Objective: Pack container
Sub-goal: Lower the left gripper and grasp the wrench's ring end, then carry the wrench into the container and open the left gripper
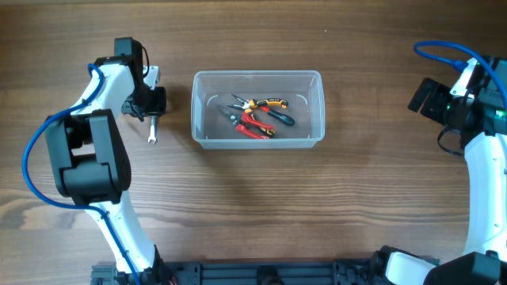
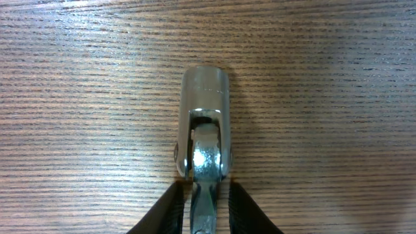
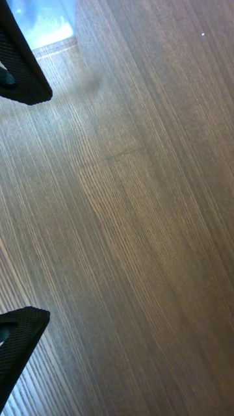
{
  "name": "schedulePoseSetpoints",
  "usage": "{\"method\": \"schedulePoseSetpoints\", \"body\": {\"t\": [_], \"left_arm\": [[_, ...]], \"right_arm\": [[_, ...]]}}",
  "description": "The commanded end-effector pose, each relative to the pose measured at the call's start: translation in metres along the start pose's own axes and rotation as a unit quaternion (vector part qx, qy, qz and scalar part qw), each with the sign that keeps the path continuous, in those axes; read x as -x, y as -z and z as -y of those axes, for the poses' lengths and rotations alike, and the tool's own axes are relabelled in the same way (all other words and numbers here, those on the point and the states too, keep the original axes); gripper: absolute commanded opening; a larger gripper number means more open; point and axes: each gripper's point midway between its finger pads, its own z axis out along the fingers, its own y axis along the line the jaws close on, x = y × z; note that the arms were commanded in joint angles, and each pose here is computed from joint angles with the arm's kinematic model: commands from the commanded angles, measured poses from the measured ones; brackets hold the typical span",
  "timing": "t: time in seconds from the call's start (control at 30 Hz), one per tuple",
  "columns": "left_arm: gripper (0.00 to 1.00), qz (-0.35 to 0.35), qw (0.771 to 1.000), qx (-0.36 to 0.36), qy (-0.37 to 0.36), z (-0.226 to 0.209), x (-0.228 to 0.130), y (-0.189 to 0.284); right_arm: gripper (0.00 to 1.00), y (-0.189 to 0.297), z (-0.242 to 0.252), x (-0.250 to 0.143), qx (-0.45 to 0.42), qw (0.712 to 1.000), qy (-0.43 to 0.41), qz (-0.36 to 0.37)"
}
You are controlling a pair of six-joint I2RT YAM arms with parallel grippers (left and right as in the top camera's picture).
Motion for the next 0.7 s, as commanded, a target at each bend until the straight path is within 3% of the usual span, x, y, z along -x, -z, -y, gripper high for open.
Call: {"method": "schedulePoseSetpoints", "body": {"t": [0.0, 0.2, 0.4, 0.67], "left_arm": [[0.19, -0.003, 1.000, -0.003, -0.004, 0.002, 0.002, -0.007], [0.04, 0.013, 1.000, -0.002, 0.001, 0.002, 0.013, -0.001], [0.04, 0.051, 0.999, 0.000, 0.008, 0.001, 0.035, 0.028], [0.04, 0.136, 0.990, -0.024, -0.006, 0.018, 0.060, 0.132]], "right_arm": [[1.00, 0.002, 0.003, 0.002, -0.008, 1.000, -0.010, 0.005], [1.00, 0.002, 0.003, 0.002, -0.008, 1.000, -0.009, 0.005], [1.00, 0.002, 0.003, 0.002, -0.008, 1.000, -0.009, 0.005], [1.00, 0.002, 0.003, 0.002, -0.008, 1.000, -0.009, 0.005]]}}
